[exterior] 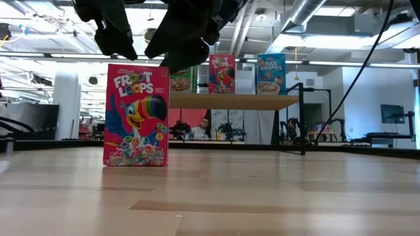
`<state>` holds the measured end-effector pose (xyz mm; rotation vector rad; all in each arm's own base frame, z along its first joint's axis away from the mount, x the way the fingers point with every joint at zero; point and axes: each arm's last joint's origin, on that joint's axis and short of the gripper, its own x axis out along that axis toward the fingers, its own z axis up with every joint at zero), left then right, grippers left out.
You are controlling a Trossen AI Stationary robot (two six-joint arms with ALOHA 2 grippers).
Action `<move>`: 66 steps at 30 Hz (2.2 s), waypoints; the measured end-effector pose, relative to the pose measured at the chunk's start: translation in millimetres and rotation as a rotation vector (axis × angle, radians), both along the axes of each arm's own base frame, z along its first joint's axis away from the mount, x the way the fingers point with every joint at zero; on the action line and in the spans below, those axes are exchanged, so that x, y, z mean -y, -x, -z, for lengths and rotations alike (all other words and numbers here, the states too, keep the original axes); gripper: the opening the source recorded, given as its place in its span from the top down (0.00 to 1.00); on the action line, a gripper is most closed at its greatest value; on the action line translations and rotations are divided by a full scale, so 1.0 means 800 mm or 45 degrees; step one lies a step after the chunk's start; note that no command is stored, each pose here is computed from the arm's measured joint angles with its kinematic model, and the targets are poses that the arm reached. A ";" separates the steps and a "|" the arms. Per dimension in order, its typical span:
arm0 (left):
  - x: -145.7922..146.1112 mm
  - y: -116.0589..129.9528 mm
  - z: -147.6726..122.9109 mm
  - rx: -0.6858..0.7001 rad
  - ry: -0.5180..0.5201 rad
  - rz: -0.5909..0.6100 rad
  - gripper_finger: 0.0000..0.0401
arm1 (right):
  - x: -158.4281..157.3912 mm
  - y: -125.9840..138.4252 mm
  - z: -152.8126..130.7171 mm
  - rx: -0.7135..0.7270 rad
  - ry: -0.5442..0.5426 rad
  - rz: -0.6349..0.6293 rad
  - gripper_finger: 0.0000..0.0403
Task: Stack cereal on shelf
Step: Put the red cereal box on the shelf aligned with the other red cereal boxes
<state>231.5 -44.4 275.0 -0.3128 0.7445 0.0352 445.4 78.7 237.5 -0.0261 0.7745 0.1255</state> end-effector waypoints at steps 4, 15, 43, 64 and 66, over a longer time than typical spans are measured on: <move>0.000 0.000 0.000 0.000 0.000 0.000 0.31 | 0.000 0.001 0.005 -0.006 -0.015 0.016 0.03; 0.000 0.000 0.000 0.001 0.000 -0.001 0.31 | -0.004 0.002 0.008 -0.008 0.001 0.034 0.02; 0.000 0.000 0.000 0.001 0.000 0.000 0.31 | -0.008 0.005 0.018 -0.020 0.030 0.051 0.32; 0.000 0.000 0.000 0.001 0.000 -0.001 0.31 | -0.007 0.005 0.018 -0.024 0.032 0.051 0.48; 0.000 0.000 0.000 0.001 0.000 0.000 0.31 | -0.007 0.006 0.017 -0.028 0.033 0.050 0.48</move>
